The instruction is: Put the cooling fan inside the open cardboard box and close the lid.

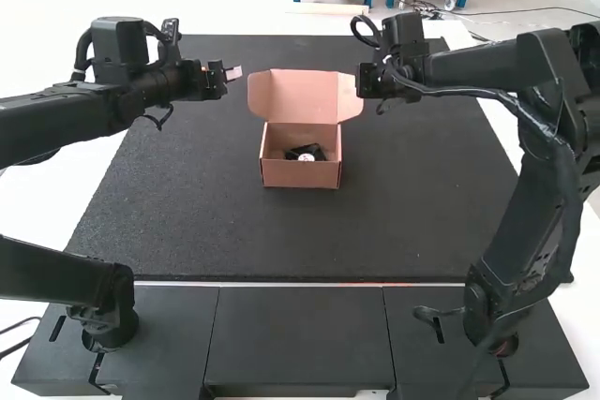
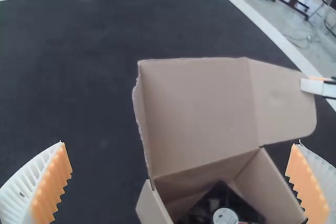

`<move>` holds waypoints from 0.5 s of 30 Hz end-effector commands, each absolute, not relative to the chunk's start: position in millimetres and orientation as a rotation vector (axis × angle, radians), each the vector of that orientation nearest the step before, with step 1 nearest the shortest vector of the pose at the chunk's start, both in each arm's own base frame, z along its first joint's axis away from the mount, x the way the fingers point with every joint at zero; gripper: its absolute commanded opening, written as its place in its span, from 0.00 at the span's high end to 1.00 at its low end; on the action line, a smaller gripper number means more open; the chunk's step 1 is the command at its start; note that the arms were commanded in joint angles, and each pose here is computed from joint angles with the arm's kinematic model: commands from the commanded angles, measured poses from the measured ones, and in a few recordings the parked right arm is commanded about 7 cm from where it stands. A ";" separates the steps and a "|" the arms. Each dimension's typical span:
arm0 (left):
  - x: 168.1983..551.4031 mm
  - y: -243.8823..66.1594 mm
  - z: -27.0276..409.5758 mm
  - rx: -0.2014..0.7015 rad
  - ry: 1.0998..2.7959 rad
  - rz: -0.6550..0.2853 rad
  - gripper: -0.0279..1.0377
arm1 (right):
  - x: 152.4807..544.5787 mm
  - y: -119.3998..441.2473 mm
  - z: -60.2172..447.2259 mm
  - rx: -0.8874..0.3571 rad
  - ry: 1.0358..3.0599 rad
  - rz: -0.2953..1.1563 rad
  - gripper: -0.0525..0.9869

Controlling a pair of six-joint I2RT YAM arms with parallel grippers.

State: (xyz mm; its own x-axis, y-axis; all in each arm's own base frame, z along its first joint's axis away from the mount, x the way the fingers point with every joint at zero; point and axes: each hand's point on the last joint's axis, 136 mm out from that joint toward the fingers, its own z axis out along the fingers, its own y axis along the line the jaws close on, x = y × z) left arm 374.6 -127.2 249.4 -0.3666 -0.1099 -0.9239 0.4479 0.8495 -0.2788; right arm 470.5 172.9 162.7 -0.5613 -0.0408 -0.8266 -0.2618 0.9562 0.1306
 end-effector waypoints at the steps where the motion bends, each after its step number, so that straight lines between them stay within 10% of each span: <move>1: 376.1 -125.0 252.8 0.252 1.846 -0.597 0.07 | 472.6 172.1 167.9 -0.207 2.141 0.289 0.78; 15: 427.1 -137.0 208.0 0.241 1.897 -0.584 0.07 | 470.7 175.6 174.1 -0.206 2.130 0.320 0.96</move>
